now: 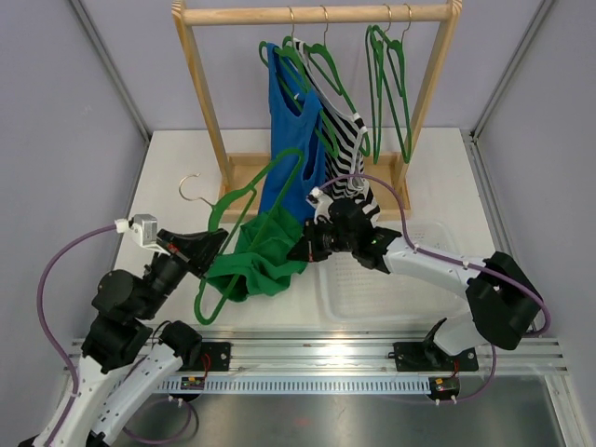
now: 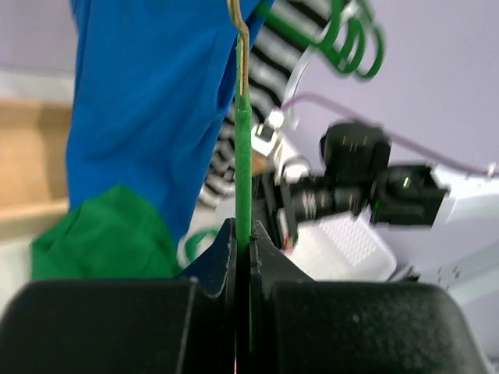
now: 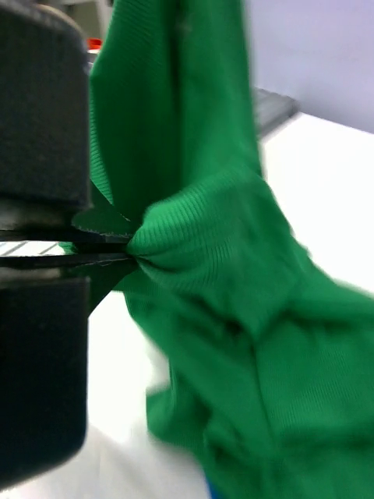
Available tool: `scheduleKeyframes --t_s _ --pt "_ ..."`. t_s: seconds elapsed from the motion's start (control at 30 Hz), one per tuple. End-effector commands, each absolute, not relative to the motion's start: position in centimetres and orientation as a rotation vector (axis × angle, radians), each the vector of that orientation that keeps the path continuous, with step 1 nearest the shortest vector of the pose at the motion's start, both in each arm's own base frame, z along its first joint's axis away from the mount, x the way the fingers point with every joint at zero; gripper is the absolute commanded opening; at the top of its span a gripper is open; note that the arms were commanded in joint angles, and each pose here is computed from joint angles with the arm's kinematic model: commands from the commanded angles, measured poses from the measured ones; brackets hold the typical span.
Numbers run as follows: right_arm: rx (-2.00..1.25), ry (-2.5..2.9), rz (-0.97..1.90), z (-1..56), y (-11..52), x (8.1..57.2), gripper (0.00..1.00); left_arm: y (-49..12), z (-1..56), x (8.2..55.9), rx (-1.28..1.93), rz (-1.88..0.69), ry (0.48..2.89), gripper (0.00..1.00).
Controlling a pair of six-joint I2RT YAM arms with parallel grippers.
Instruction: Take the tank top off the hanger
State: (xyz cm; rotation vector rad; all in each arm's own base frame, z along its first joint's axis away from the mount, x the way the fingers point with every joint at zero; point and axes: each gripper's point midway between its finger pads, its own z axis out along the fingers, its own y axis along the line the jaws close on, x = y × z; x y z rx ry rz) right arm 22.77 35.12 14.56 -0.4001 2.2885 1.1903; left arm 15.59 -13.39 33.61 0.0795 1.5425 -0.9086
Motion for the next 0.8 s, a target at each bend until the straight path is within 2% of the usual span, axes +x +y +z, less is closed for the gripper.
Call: scheduleKeyframes --t_s 0.0,0.1,0.3,0.43,0.57,0.7,0.77 --pt "-0.653 2.135 1.392 19.1 38.6 18.0 0.0 -12.1 45.2 14.9 0.021 -1.007 1.038 0.0" --pt "-0.788 2.142 1.343 18.3 40.2 15.4 0.0 -10.6 48.4 16.1 -0.023 -0.897 0.944 0.0" --pt "-0.68 2.329 1.087 12.6 38.5 16.8 0.0 -6.8 52.7 17.4 -0.094 -0.606 0.739 0.0" --pt "-0.616 2.424 0.909 10.2 36.7 17.8 0.0 -3.8 55.3 16.5 -0.176 -0.446 0.495 0.0" --pt "-0.573 2.462 0.81 9.4 35.3 18.1 0.0 -4.6 56.6 17.9 -0.161 -0.423 0.521 0.0" --pt "-0.549 2.419 0.854 11.1 35.4 18.2 0.0 -6.6 56.4 19.0 -0.111 -0.479 0.565 0.0" --pt "-0.545 2.378 0.9 12.7 35.5 18.0 0.0 -7.2 55.8 19.4 -0.103 -0.528 0.666 0.0"
